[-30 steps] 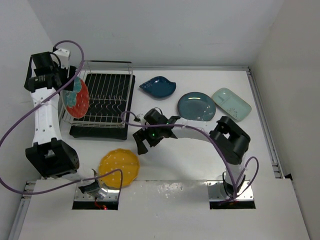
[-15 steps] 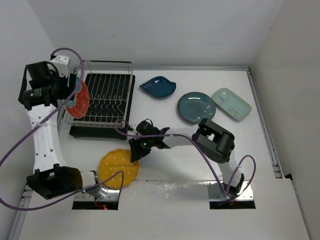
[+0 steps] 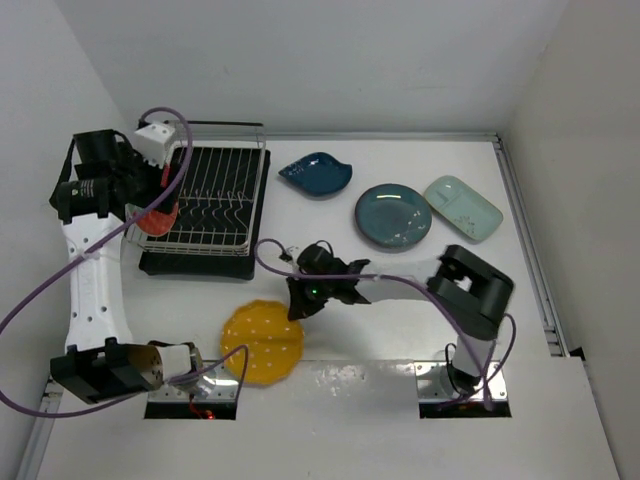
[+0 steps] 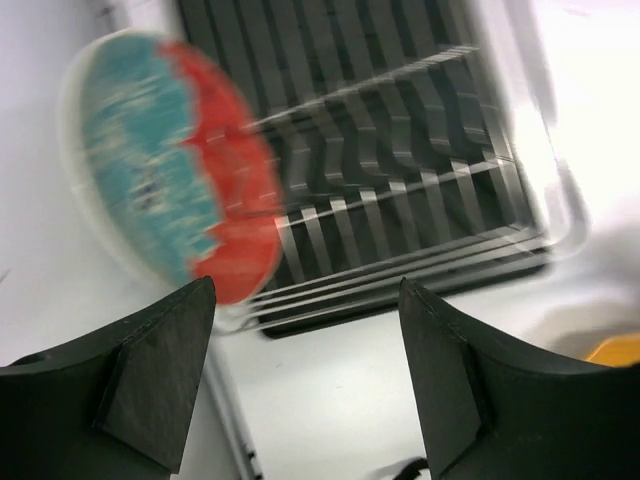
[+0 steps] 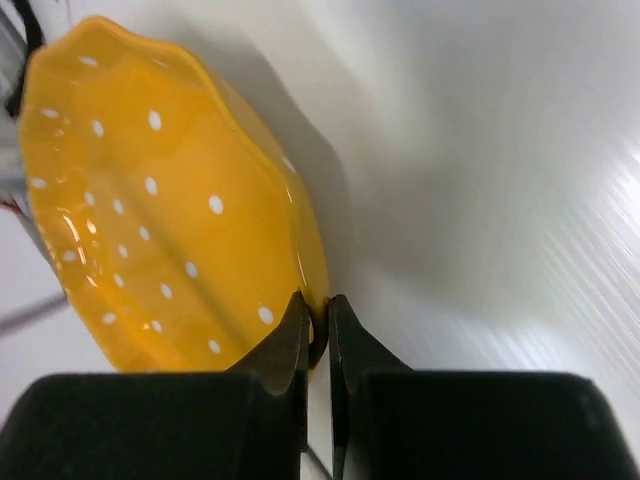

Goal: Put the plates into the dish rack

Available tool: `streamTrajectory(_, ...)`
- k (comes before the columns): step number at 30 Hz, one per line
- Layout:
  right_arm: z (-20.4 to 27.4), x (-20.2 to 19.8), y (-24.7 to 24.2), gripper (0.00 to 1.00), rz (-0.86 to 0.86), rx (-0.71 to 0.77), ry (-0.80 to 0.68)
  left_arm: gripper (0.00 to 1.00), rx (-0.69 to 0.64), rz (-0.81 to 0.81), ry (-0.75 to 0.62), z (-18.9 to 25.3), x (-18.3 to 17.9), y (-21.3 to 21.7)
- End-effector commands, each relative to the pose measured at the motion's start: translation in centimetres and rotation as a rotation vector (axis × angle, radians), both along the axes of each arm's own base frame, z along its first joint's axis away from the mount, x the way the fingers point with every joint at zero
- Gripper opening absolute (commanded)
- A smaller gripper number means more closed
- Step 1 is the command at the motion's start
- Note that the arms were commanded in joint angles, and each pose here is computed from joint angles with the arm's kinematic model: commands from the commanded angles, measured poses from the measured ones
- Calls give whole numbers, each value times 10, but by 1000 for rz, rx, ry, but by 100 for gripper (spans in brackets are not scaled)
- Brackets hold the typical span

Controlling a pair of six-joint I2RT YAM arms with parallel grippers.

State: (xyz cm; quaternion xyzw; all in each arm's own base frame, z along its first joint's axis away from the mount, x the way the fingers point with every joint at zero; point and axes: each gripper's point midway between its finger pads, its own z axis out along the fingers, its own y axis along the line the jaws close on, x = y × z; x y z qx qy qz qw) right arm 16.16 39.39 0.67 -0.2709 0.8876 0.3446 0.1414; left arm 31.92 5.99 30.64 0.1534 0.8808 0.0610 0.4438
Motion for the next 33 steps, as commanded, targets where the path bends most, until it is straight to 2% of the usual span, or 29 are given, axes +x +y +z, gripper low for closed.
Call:
streamTrajectory(1, 64, 11, -17, 0, 42, 95, -223, 78, -81, -275, 12, 1, -16, -55)
streamTrajectory(2, 84, 14, -23, 0, 66, 130, -285, 78, -108, -384, 26, -1, -23, -77)
streamTrajectory(6, 110, 16, -58, 0, 100, 96, -364, 78, -164, -558, 58, -7, -29, -123)
streamTrajectory(7, 139, 23, -57, 0, 95, 131, -427, 78, -180, -591, 82, -13, -26, -132)
streamTrajectory(8, 137, 25, -67, 0, 105, 88, -438, 78, -203, -614, 90, -12, -27, -142)
streamTrajectory(10, 167, 38, -64, 0, 121, 108, -533, 78, -258, -719, 116, -14, -34, -172)
streamTrajectory(12, 182, 50, -66, 0, 102, 93, -563, 78, -304, -811, 155, -19, -41, -200)
streamTrajectory(18, 224, 91, -64, 0, 28, 124, -671, 79, -314, -930, 263, -53, -45, -246)
streamTrajectory(25, 253, 127, -68, 0, -68, 179, -749, 79, -335, -986, 327, -72, -47, -269)
streamTrajectory(28, 264, 139, -71, 0, -101, 199, -774, 72, -337, -992, 349, -80, -44, -273)
streamTrajectory(33, 276, 151, -76, 0, -133, 251, -789, 43, -308, -961, 378, -93, -35, -270)
